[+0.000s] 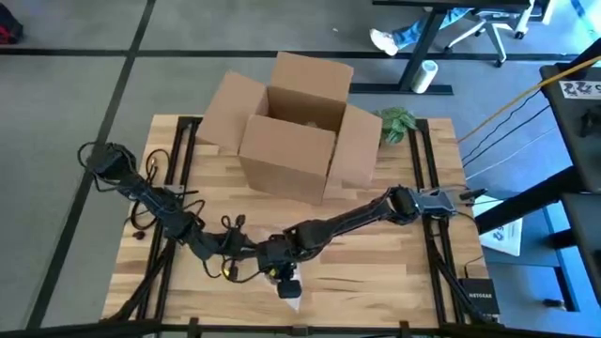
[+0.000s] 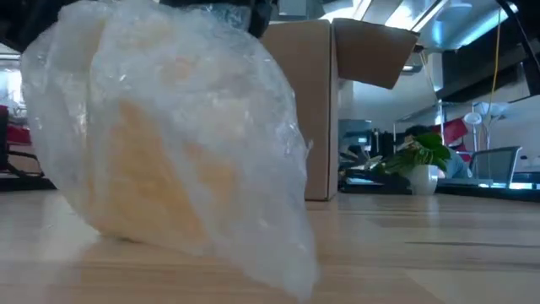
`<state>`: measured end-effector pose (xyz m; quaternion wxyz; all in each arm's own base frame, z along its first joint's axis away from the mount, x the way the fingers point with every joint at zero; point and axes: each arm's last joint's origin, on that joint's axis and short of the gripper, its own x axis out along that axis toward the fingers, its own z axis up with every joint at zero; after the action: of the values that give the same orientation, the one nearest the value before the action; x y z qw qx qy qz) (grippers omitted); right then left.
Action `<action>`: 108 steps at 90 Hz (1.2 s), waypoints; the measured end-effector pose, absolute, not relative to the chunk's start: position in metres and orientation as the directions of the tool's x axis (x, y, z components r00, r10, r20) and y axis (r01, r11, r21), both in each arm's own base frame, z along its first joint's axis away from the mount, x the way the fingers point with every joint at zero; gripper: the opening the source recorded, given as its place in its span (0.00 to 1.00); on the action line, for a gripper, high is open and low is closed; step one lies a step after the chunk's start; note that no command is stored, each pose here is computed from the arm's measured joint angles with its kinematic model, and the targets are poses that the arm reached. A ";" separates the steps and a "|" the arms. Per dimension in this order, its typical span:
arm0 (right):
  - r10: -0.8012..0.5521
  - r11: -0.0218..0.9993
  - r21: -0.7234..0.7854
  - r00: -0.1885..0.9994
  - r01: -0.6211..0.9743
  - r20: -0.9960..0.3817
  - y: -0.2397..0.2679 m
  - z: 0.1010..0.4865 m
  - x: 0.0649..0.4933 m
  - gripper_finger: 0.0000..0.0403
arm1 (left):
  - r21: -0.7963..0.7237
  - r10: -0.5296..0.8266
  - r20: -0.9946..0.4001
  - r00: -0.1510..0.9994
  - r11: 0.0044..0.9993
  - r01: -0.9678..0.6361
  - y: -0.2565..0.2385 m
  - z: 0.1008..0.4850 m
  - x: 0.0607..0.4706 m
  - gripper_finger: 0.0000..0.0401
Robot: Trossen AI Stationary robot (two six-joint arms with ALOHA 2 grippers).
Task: Wrap mug
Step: Wrap the yellow mug with the bubble wrap
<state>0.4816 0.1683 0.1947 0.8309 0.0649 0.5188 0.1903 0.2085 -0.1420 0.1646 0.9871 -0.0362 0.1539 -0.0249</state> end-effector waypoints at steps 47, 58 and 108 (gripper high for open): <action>0.391 0.918 0.386 0.369 -0.091 -0.843 0.156 0.200 0.481 0.00 | -0.145 -0.142 -0.300 0.943 0.984 0.102 -0.148 0.166 0.207 0.00; 0.423 0.901 0.428 0.349 -0.068 -0.836 0.156 0.209 0.477 0.00 | -0.150 -0.142 -0.310 0.940 0.984 0.100 -0.149 0.162 0.207 0.00; 0.250 0.956 0.293 0.496 0.009 -0.831 0.152 0.243 0.470 0.00 | -0.198 -0.146 -0.304 0.941 0.976 0.088 -0.154 0.153 0.211 0.00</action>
<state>0.4702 0.1515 0.2434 0.8551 0.1303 0.4968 0.0707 0.2114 -0.1536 0.1530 0.9810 -0.0910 0.1605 -0.0596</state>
